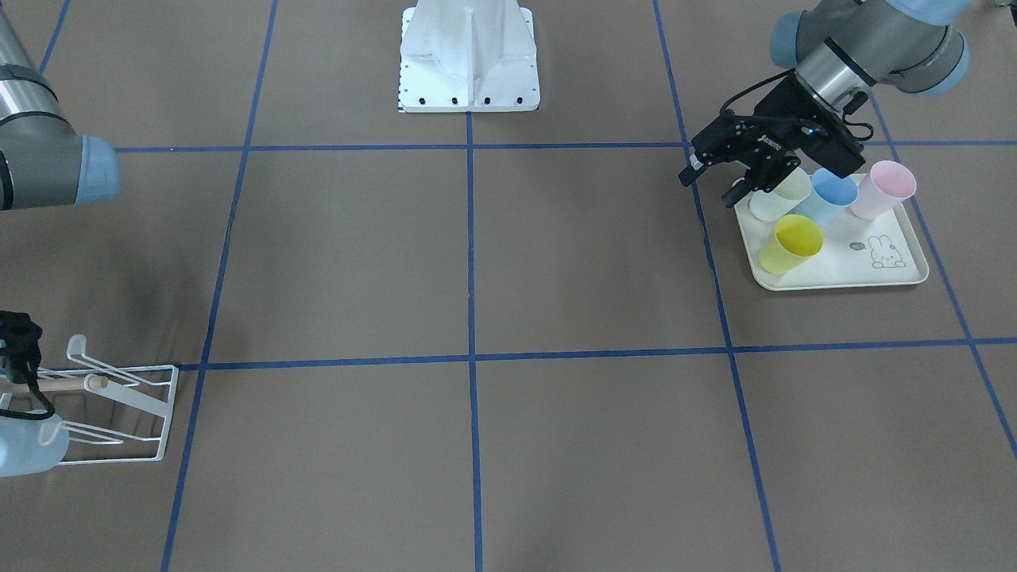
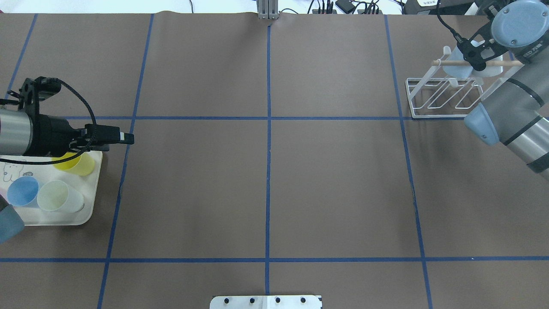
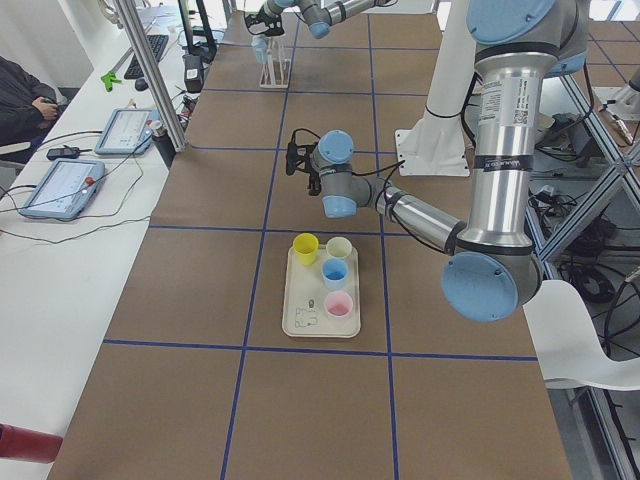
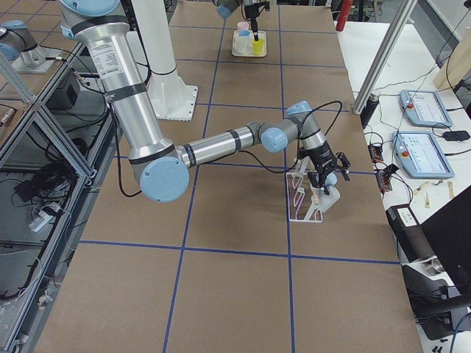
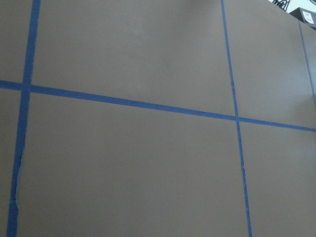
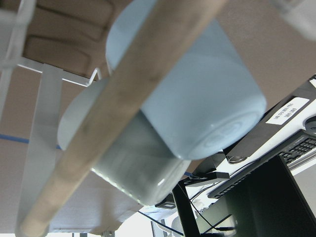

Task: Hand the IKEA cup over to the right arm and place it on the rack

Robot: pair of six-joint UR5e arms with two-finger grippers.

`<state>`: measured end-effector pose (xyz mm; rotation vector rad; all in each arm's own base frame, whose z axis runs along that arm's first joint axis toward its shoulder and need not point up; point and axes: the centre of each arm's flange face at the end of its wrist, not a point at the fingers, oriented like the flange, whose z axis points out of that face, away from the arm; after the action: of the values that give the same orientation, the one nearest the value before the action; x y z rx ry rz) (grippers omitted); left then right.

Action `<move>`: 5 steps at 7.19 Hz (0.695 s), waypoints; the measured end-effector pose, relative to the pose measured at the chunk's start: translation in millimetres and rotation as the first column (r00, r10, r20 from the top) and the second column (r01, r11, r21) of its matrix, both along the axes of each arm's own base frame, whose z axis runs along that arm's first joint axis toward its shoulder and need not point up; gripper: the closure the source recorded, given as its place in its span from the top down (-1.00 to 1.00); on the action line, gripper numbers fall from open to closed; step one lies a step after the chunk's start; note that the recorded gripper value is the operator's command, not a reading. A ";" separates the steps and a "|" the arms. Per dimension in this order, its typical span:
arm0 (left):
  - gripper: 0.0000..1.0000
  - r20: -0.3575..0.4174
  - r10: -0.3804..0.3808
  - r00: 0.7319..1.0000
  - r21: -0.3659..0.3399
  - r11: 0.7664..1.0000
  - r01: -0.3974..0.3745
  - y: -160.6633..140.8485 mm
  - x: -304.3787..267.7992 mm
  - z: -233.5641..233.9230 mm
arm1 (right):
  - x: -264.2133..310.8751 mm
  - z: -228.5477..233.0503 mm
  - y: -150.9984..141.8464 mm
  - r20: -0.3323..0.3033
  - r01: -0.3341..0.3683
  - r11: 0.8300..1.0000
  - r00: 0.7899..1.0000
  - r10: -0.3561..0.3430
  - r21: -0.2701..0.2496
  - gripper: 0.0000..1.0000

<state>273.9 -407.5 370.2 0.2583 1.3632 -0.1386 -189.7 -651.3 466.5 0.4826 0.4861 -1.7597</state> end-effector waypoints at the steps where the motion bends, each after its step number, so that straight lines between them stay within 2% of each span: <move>1: 1.00 0.006 0.001 1.000 0.013 1.000 -0.001 -0.7 -4.7 -0.5 | -1.0 -20.0 4.9 0.072 -0.032 0.999 0.997 0.031 0.017 0.91; 2: 1.00 0.024 0.001 1.000 0.041 0.999 -0.002 -4.9 -13.2 0.6 | -3.0 -40.2 12.2 0.172 -0.065 0.998 0.983 0.061 0.016 0.91; 3: 1.00 0.062 0.001 0.998 0.080 0.997 -0.006 -12.5 -28.9 6.0 | -5.0 -60.6 21.2 0.278 -0.095 0.996 0.956 0.090 0.003 0.92; 4: 1.00 0.117 -0.007 0.993 0.129 0.992 -0.008 -21.3 -52.0 17.2 | -8.6 -80.8 31.8 0.389 -0.126 0.992 0.913 0.126 -0.026 0.94; 5: 1.00 0.180 -0.024 0.983 0.175 0.985 -0.009 -30.1 -78.5 31.0 | -18.6 -96.5 43.1 0.491 -0.159 0.984 0.853 0.176 -0.075 0.95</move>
<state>195.4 -437.6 401.2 0.4142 1.1935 -0.0004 -208.3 -608.2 370.0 0.8178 0.1260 -1.4011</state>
